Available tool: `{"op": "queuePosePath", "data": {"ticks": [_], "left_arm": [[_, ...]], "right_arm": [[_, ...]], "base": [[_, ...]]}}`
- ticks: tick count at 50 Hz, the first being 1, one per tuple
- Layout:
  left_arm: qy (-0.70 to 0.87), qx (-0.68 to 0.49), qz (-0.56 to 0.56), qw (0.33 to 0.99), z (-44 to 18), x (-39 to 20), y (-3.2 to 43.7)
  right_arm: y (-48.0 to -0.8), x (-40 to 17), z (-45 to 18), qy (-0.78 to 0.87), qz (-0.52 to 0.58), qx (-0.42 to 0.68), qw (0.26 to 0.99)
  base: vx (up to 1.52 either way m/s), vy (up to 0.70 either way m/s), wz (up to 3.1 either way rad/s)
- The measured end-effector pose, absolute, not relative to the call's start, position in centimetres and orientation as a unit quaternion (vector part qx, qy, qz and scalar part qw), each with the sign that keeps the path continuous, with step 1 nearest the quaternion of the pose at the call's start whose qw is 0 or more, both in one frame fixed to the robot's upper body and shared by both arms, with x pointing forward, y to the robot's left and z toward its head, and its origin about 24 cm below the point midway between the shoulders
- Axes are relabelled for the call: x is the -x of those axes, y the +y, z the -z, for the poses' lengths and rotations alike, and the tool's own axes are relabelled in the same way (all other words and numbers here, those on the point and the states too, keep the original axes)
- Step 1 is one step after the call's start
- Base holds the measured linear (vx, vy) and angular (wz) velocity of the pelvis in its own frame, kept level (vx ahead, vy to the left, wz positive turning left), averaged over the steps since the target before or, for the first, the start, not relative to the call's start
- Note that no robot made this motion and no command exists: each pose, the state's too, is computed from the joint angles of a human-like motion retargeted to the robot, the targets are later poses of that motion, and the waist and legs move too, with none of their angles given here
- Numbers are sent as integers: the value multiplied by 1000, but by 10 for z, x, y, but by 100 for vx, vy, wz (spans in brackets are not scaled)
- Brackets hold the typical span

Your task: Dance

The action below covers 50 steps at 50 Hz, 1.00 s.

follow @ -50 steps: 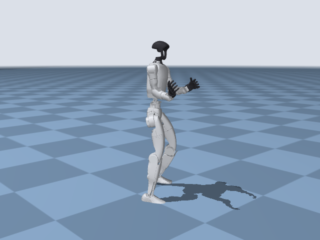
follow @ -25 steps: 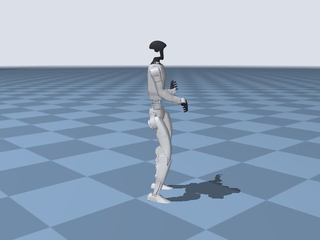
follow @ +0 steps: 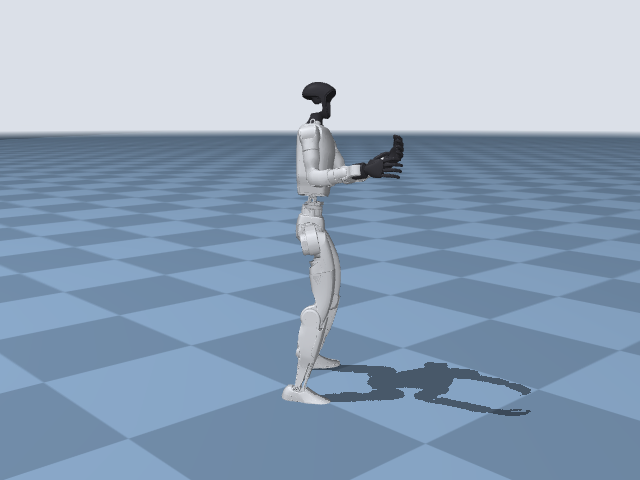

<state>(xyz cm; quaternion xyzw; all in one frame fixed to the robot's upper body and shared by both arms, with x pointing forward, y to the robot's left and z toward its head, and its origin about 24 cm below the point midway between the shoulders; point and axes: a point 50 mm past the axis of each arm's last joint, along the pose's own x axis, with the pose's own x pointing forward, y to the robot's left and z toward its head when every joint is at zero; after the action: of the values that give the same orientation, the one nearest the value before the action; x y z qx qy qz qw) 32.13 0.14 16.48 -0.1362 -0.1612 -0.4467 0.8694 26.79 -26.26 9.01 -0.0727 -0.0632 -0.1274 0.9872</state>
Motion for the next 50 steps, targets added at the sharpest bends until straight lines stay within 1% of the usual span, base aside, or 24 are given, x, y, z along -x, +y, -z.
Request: {"op": "queuePosePath", "data": {"ticks": [2, 4, 7, 8, 10, 11, 13, 15, 17, 18, 20, 23, 25, 28, 30, 33, 35, 37, 39, 41, 43, 45, 48, 50], "left_arm": [[-224, 51, 417, 879, -184, -317, 14], [-261, -24, 377, 888, -184, -310, 22], [-260, -97, 335, 900, -152, -299, 29], [-237, -110, 331, 906, -131, -295, 31], [-135, -136, 324, 926, -71, -287, 39], [-50, -158, 319, 933, -31, -281, 49], [125, -184, 317, 922, 39, -255, 80], [261, -143, 320, 899, 81, -223, 110], [299, -63, 280, 910, 92, -210, 124], [282, -26, 247, 927, 87, -214, 128], [188, 30, 177, 966, 59, -237, 131], [27, 56, 111, 992, -2, -273, 122], [-50, 60, 119, 990, -40, -288, 103], [-140, 48, 195, 970, -87, -297, 72], [-176, 31, 245, 953, -104, -294, 56], [-167, 1, 284, 944, -95, -287, 47], [-123, -17, 291, 949, -69, -281, 48], [-36, -40, 297, 953, -26, -271, 50], [95, -68, 308, 944, 27, -251, 52], [234, -80, 334, 910, 76, -221, 59], [323, -52, 348, 879, 103, -193, 67], [337, -17, 324, 884, 110, -183, 73], [273, -1, 237, 933, 98, -194, 91], [213, -5, 147, 966, 84, -203, 109]], "right_arm": [[-250, -262, -123, -218, 222, 8, 950], [-241, -243, -132, -339, 322, -84, 880], [-227, -209, -101, -405, 448, -249, 757], [-221, -201, -75, -378, 479, -292, 736], [-197, -198, -10, -236, 498, -350, 758], [-181, -196, 25, -141, 470, -358, 795], [-147, -180, 84, 34, 399, -393, 828], [-115, -165, 112, 136, 333, -437, 825], [-102, -164, 114, 141, 321, -482, 803], [-110, -168, 109, 107, 331, -488, 801], [-135, -181, 88, 12, 349, -466, 813], [-171, -205, 43, -100, 311, -403, 855], [-190, -214, 13, -156, 278, -359, 877], [-214, -216, -18, -210, 259, -316, 888], [-228, -214, -31, -234, 262, -303, 886], [-243, -203, -33, -242, 286, -286, 882], [-248, -195, -22, -221, 309, -272, 884], [-248, -184, 2, -169, 342, -258, 887], [-246, -168, 33, -96, 384, -245, 885], [-241, -148, 68, -7, 428, -227, 875], [-230, -132, 97, 84, 454, -218, 860], [-216, -125, 111, 136, 421, -209, 872], [-200, -141, 102, 116, 287, -148, 939], [-180, -163, 87, 78, 200, -121, 969]], "base": [[-9, 14, -37], [-3, 10, -40], [6, 11, -61], [14, 17, -74], [16, 26, -58], [17, 36, -47], [16, 37, -68], [14, 32, -99], [12, 25, -73], [12, 21, -39], [8, 19, -4], [21, 9, 48], [32, -3, 38], [29, -6, 38], [29, -10, 30], [26, -13, 20], [20, -11, 24], [14, -5, 39], [10, -3, 44], [11, 5, 26], [8, 19, -6], [7, 31, -27], [14, 38, -8], [14, 36, 2]]}}
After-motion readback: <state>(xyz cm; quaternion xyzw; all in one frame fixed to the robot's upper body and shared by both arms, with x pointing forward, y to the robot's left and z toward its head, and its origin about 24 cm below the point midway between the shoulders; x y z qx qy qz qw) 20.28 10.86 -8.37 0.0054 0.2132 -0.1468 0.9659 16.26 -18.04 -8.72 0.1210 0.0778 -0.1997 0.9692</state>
